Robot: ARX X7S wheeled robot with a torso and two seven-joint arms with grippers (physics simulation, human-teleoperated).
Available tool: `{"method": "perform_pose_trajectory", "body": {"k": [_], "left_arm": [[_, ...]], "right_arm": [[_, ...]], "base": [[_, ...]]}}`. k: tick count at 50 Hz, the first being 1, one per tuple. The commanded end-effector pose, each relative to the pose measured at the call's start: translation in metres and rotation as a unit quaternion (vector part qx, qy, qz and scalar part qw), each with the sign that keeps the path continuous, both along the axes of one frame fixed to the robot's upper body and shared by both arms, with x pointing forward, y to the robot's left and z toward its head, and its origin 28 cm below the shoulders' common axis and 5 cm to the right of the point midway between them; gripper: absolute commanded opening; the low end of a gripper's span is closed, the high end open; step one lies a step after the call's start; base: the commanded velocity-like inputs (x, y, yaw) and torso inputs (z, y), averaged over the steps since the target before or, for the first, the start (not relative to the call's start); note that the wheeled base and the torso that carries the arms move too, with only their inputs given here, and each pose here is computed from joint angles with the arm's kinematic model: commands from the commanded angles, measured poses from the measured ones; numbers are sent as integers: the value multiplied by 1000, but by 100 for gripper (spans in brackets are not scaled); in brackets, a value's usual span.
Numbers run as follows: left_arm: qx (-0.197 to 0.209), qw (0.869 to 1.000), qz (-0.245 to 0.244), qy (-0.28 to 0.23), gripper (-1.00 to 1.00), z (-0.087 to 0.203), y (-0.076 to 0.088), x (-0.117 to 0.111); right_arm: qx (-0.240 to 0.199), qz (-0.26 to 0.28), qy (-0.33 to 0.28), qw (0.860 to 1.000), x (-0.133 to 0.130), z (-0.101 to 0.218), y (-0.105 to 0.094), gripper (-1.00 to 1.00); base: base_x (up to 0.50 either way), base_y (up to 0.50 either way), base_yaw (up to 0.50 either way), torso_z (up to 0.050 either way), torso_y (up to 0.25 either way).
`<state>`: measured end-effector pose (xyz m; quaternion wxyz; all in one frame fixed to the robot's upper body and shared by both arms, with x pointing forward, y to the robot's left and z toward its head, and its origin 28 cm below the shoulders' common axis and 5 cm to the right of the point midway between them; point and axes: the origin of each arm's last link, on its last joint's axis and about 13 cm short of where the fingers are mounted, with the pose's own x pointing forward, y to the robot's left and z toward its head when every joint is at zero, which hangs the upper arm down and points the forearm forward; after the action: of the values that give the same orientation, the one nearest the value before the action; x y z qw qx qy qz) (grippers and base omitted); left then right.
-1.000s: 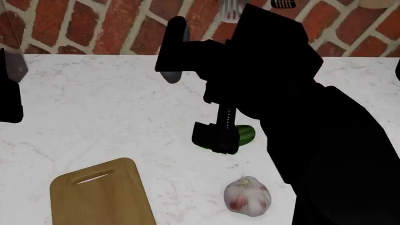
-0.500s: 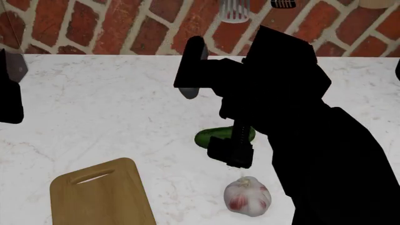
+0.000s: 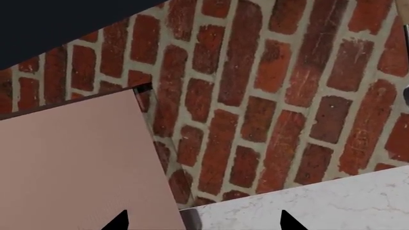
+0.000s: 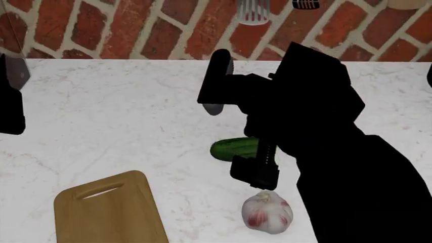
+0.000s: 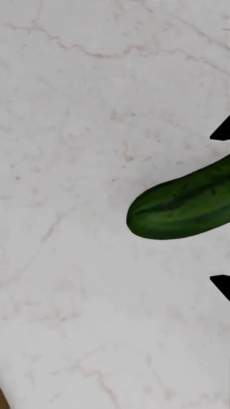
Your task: Clear the non-vegetable object off the cutting board and place the vegetables onto it.
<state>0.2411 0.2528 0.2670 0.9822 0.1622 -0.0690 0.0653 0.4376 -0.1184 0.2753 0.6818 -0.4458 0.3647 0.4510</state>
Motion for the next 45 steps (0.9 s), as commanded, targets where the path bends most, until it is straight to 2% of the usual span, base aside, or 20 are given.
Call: {"method": "perform_pose_trajectory", "body": {"k": [1, 9, 12, 17, 25, 38, 40, 45], "left_arm": [[-9, 1000, 2, -11, 100, 10, 2, 3], [-15, 1000, -1, -20, 100, 9, 2, 4], [-20, 999, -1, -26, 100, 9, 2, 4], [-25, 999, 0, -35, 100, 9, 2, 4], [-32, 999, -7, -44, 100, 9, 2, 5], [-33, 998, -14, -53, 100, 9, 2, 5], [-33, 998, -16, -55, 100, 9, 2, 5], [-33, 998, -13, -57, 100, 9, 2, 5]], "right_arm": [[-6, 5, 1, 1000, 0, -3, 5, -100], [-6, 12, -19, 1000, 1, 16, 6, -100], [-1, 19, -57, 998, 0, 34, 9, -100], [-5, 30, -75, 997, -4, 61, 13, -100], [-2, 56, -87, 995, -40, 80, 21, -100], [4, 147, -87, 985, -98, 86, 47, -100], [21, 158, -74, 985, -103, 86, 53, -100], [15, 172, -73, 982, -101, 81, 63, -100]], "base": [[0, 0, 0, 0, 0], [0, 0, 0, 0, 0], [0, 0, 0, 0, 0], [0, 0, 0, 0, 0], [0, 0, 0, 0, 0], [0, 0, 0, 0, 0], [0, 0, 0, 0, 0], [0, 0, 0, 0, 0]]}}
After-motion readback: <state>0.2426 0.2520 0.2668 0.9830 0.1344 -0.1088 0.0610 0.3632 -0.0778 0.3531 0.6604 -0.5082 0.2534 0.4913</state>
